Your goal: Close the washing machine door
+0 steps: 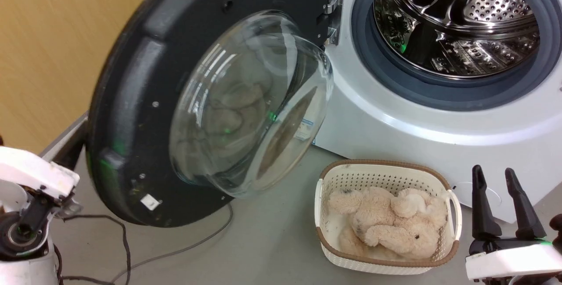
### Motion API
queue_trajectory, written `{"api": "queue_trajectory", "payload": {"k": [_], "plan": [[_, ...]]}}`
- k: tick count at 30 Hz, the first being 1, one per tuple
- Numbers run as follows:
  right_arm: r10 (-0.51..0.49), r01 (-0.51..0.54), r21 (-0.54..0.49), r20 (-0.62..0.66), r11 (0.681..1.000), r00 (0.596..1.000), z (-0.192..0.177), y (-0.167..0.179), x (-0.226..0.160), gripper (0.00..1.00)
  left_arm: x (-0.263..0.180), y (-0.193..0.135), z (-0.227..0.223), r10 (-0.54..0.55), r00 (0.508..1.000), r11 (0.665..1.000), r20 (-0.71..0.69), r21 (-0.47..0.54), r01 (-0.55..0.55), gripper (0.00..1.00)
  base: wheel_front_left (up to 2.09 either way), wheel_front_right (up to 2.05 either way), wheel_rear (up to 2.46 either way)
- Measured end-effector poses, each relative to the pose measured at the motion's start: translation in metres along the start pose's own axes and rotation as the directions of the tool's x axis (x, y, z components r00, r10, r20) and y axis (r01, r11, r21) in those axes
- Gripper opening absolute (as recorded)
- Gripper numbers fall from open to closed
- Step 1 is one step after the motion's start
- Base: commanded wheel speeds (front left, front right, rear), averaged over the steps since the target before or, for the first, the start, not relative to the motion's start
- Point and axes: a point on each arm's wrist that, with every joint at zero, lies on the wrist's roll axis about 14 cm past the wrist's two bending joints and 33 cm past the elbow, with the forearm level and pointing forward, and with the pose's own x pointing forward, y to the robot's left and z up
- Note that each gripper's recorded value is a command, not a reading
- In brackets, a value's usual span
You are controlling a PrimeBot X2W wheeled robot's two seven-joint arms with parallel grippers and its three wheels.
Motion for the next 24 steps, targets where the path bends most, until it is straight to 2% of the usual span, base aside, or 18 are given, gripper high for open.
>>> {"api": "queue_trajectory", "payload": {"k": [4, 13, 19, 24], "plan": [[0.004, -0.005, 0.019, 0.015, 1.0, 1.0, 0.002, 0.002, 0.002, 1.0, -0.01, -0.002, -0.015, -0.036, 0.995, 0.999, -0.088, -0.028, 0.034, 0.0, 0.0, 0.0, 0.0], [0.002, -0.004, 0.056, 0.041, 0.998, 0.999, 0.007, 0.004, 0.004, 1.0, -0.036, -0.039, -0.044, -0.198, 0.957, 0.98, -0.214, -0.07, 0.188, 0.0, 0.0, 0.0, 0.0], [-0.02, 0.015, 0.069, 0.069, 0.997, 0.997, 0.014, -0.002, 0.001, 1.0, -0.056, -0.084, -0.068, -0.356, 0.881, 0.934, -0.311, -0.096, 0.344, 0.0, 0.0, 0.0, 0.0], [-0.047, 0.04, 0.077, 0.085, 0.996, 0.995, 0.019, -0.01, -0.005, 1.0, -0.068, -0.12, -0.085, -0.484, 0.802, 0.874, -0.35, -0.161, 0.458, 0.0, 0.0, 0.0, 0.0]]}}
